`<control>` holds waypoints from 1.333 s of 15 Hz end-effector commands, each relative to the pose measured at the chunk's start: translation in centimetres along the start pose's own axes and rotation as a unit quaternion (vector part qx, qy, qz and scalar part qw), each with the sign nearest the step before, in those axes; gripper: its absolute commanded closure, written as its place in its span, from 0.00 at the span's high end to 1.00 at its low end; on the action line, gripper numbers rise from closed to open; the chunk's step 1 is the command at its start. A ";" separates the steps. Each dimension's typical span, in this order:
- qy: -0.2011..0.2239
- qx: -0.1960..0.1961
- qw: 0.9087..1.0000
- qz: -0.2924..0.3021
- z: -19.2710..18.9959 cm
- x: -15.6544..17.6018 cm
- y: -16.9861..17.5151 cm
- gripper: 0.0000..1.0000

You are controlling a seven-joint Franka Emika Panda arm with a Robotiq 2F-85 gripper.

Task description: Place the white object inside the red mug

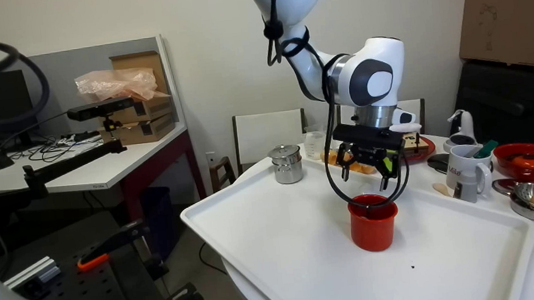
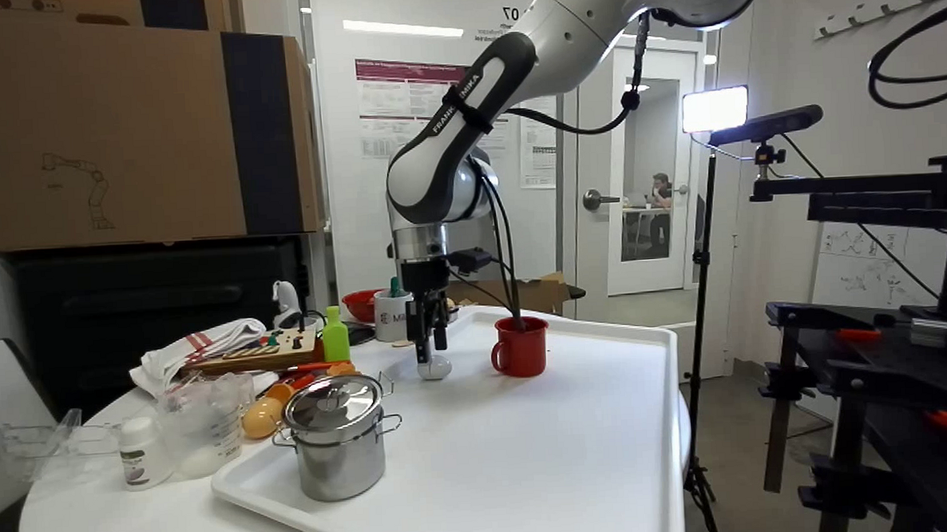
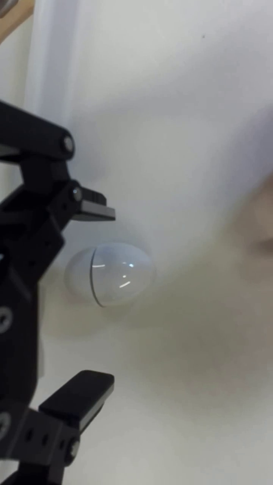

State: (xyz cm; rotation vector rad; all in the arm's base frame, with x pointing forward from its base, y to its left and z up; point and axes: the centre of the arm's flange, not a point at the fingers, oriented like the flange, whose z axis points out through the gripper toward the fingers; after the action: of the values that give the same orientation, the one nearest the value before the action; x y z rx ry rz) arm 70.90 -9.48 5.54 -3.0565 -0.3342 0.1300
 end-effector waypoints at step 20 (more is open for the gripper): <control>-0.041 -0.041 0.998 -0.015 2.3 2.8 0.5 0.28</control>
State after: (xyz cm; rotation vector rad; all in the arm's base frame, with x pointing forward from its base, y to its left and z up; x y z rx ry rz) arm 72.27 -9.21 3.30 -3.1005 -0.3981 0.2260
